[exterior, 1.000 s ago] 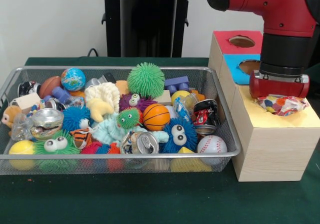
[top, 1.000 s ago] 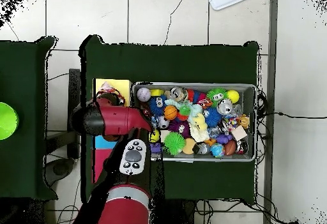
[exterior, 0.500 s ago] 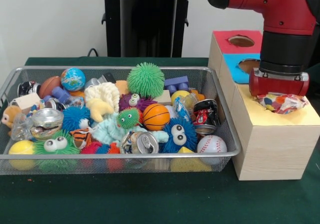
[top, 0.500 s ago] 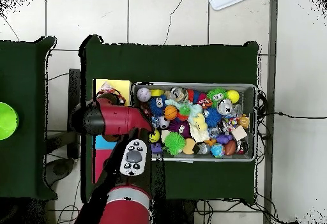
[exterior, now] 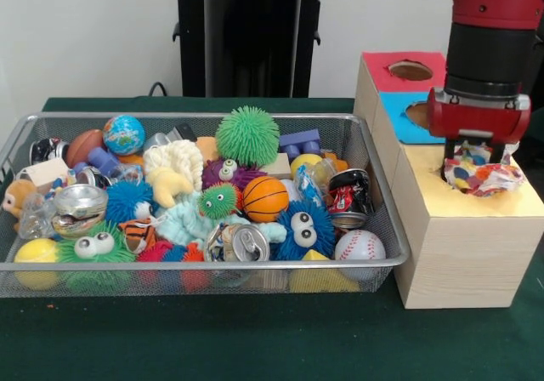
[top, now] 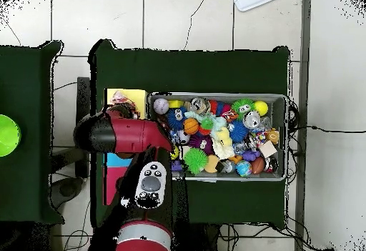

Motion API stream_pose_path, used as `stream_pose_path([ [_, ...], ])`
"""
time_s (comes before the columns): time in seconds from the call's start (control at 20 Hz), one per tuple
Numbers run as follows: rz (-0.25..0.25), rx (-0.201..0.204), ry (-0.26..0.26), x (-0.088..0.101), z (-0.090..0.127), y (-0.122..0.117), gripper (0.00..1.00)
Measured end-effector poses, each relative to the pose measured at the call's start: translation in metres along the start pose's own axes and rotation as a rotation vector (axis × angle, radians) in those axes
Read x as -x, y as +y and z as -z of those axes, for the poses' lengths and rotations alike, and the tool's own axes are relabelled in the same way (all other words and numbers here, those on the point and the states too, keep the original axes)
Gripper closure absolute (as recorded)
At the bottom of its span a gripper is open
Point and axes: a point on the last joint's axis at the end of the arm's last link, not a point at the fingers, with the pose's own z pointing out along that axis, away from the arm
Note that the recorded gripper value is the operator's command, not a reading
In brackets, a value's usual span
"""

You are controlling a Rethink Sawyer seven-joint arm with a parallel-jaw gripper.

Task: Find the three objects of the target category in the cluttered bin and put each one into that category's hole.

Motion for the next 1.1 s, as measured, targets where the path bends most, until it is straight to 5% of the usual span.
stream_pose_path([
  [0.1, -0.001, 0.000, 0.006, 0.001, 0.004, 0.000, 0.00],
  [0.15, -0.005, -0.003, 0.029, 0.000, 0.012, -0.003, 1.00],
  [0.9, 0.004, -0.011, 0.046, -0.002, 0.025, -0.013, 1.00],
  [0.95, 0.012, -0.011, 0.045, -0.004, 0.027, -0.013, 0.00],
  [1.1, 0.014, -0.008, 0.044, -0.004, 0.028, -0.012, 0.00],
])
